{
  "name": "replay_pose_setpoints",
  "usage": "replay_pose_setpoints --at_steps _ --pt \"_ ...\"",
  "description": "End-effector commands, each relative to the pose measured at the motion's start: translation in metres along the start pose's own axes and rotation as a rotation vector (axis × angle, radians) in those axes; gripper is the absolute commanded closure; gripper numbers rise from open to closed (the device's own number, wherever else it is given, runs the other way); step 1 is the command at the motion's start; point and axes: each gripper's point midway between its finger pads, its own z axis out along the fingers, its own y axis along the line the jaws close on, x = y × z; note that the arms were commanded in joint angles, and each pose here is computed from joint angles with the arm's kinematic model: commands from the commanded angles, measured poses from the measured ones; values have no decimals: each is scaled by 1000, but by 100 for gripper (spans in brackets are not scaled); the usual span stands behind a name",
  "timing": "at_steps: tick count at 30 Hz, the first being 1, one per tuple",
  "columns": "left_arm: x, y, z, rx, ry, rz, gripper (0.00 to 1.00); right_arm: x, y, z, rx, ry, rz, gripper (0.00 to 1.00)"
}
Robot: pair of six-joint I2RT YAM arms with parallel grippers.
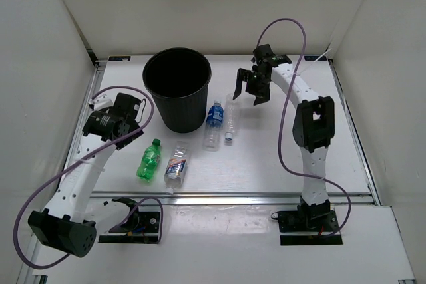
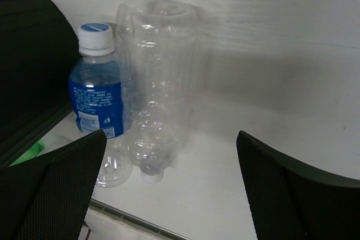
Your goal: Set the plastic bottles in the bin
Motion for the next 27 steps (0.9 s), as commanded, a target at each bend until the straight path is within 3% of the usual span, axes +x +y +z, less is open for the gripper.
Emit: replay_pose_setpoints --at_steps 1,6,17,21,22,27 --pt "2 -1 7 -27 9 26 0 -3 7 12 -99 33 30 0" --pt "6 -1 18 -89 56 50 0 9 7 37 -144 102 65 0" --pt "-16 -15 16 -106 34 51 0 26 -2 86 -151 209 158 0" --pt "-13 -15 17 -111 51 61 0 31 -20 82 -115 215 198 21" --pt "-13 -15 17 -112 51 52 0 31 -27 72 -97 202 219 32" --pt "-13 -12 15 -126 49 37 0 4 -41 6 -55 62 282 56"
